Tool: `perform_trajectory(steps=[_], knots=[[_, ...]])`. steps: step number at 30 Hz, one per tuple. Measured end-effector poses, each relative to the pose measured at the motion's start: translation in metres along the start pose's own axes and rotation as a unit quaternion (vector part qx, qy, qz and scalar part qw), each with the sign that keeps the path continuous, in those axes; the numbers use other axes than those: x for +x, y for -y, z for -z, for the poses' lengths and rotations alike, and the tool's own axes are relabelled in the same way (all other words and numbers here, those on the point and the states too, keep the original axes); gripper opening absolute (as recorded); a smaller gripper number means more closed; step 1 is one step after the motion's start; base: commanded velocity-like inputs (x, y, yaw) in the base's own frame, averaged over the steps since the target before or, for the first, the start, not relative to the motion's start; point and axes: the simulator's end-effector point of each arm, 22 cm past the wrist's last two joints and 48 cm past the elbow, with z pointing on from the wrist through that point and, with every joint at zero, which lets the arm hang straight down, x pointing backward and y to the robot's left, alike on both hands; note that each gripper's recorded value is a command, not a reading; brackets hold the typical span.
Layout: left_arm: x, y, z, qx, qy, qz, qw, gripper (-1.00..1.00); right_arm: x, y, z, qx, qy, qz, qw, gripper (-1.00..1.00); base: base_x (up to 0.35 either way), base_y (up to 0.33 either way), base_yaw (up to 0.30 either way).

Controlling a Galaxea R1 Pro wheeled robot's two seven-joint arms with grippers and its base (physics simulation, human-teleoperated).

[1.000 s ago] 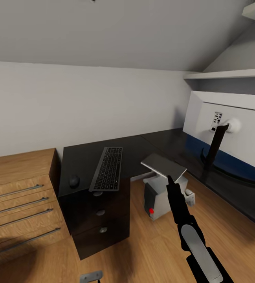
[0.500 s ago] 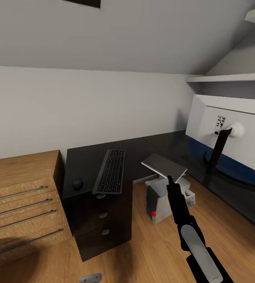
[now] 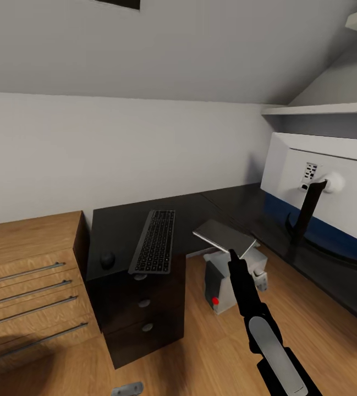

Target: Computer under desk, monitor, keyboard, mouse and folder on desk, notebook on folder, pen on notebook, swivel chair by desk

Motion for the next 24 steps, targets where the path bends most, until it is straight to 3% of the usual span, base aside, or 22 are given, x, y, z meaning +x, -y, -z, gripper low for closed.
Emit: perform_trajectory(steps=[7,16,24], knots=[[0.000,0.000,0.000,0.000,0.000,0.000,1.0000,1.00,0.002,0.026,0.001,0.055,-0.003,0.002,0.9985,-1.00,0.108,0.000,0.000],[0.000,0.000,0.000,0.000,0.000,0.000,1.0000,1.00,0.004,0.039,0.002,0.076,-0.006,0.005,0.9971,-1.00,0.040,0.000,0.000],[0.001,0.002,0.001,0.002,0.001,-0.003,1.0000,1.00,0.008,0.056,0.002,0.094,-0.010,0.011,0.9954,-1.00,0.252,0.000,0.000]])
